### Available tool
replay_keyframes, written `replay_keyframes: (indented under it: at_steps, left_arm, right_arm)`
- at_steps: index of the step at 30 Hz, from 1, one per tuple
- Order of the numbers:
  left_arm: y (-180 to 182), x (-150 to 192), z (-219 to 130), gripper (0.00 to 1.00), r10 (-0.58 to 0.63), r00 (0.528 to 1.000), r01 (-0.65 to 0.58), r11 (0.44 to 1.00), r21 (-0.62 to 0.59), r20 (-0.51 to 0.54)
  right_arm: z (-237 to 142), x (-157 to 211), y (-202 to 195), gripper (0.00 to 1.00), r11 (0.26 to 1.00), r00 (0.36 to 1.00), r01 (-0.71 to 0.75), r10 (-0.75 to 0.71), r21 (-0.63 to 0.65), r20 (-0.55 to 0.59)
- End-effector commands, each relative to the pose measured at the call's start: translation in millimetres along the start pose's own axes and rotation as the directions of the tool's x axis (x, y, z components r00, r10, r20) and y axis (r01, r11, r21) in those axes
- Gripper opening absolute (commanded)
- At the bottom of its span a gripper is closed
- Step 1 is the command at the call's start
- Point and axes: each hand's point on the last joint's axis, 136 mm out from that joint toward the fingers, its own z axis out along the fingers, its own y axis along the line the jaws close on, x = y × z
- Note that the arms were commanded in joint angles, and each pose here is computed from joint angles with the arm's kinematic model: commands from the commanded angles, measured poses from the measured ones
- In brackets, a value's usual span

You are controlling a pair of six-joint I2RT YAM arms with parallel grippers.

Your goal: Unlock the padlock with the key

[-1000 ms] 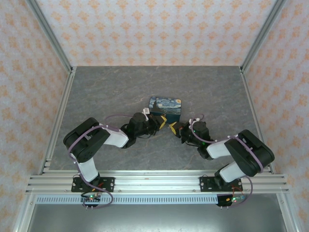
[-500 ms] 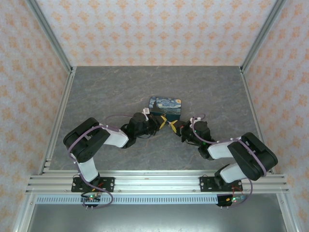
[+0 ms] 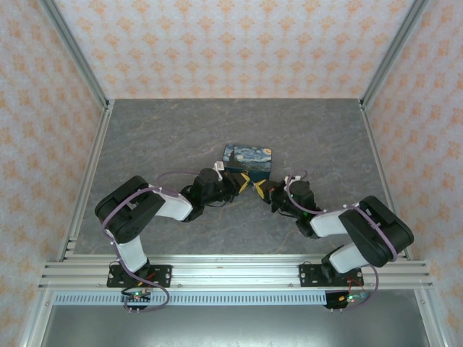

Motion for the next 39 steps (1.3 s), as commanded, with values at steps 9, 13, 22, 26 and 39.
replay_keyframes:
  at_steps: [9,13,22,26,39]
  left_arm:
    - [-26.6,4.5,-0.6,0.0,0.045,0.999,-0.044,0.996,0.076,-0.018]
    - [-24.7,5.3,1.2,0.0,0.042,0.999,-0.041,0.996,0.074,-0.02]
    - [-17.9,6.0,3.8,0.0,0.049,0.999,-0.048,0.997,0.053,-0.022]
    - [-15.8,5.9,4.7,0.0,0.049,0.999,-0.048,0.998,0.048,-0.021]
    - [-14.5,5.7,4.9,0.0,0.058,0.998,-0.057,0.998,0.038,-0.019]
  right_arm:
    - [7.2,-4.8,20.7,0.0,0.998,1.0,-0.001,0.002,-0.069,0.015]
    - [6.6,-5.1,19.8,0.0,0.998,1.0,-0.003,0.004,-0.067,0.017]
    - [4.3,-3.8,24.2,0.0,0.997,1.0,0.002,-0.001,-0.073,0.015]
    - [2.4,-3.2,23.3,0.0,0.998,1.0,0.006,-0.005,-0.066,0.017]
    - [0.3,-3.3,18.3,0.0,0.999,1.0,0.008,-0.007,-0.052,0.018]
